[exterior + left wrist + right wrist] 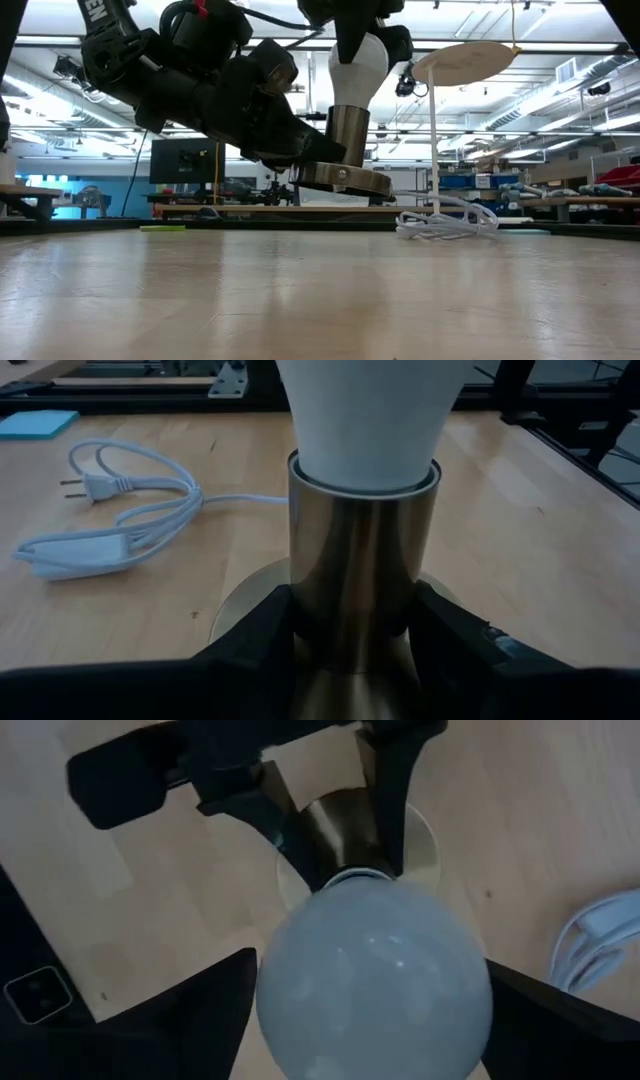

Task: Screw lightbulb
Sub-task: Insert the lightbulb into the lamp, then remove the lightbulb from the lamp

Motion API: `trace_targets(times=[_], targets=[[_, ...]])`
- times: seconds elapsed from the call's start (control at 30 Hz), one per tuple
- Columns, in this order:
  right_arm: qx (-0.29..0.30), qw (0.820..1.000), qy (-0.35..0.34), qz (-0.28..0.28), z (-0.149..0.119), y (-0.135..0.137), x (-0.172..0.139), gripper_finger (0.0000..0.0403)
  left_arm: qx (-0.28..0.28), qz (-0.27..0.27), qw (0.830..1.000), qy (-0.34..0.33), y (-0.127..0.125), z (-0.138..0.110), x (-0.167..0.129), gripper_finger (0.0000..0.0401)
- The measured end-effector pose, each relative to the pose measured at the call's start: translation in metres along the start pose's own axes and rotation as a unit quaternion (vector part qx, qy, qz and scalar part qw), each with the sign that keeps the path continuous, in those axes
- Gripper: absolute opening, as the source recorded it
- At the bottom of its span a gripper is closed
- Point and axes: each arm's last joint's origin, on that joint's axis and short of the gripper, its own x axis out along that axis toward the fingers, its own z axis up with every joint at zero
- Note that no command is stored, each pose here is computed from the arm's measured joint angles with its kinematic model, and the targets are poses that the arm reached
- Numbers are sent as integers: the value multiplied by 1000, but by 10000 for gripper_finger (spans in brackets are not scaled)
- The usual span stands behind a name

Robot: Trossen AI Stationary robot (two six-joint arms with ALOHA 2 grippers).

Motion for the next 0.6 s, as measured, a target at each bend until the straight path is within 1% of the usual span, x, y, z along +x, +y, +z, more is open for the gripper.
trace_targets(times=[0.13, 0.23, 0.3, 0.4, 0.53, 0.6], targets=[[-9, 1000, -4, 5, 0, 0, -10, 350, 2, 0, 1000, -3, 0, 1, 0, 159], [-8, 1000, -7, 6, 0, -1, -20, 351, 3, 6, 1000, -5, 1, -2, 2, 159], [-5, 1000, -7, 5, -1, -4, -29, 348, 1, 9, 1000, -1, 1, -7, 5, 159], [-4, 1000, -6, 5, -4, -6, -42, 342, -3, 0, 1000, 7, 2, -18, 11, 159], [-21, 999, -22, 15, -10, -5, -56, 323, -4, -2, 1000, 1, 4, -24, 15, 159], [-30, 999, -34, 9, -14, -4, -62, 309, -3, -2, 1000, 4, 4, -24, 16, 159]])
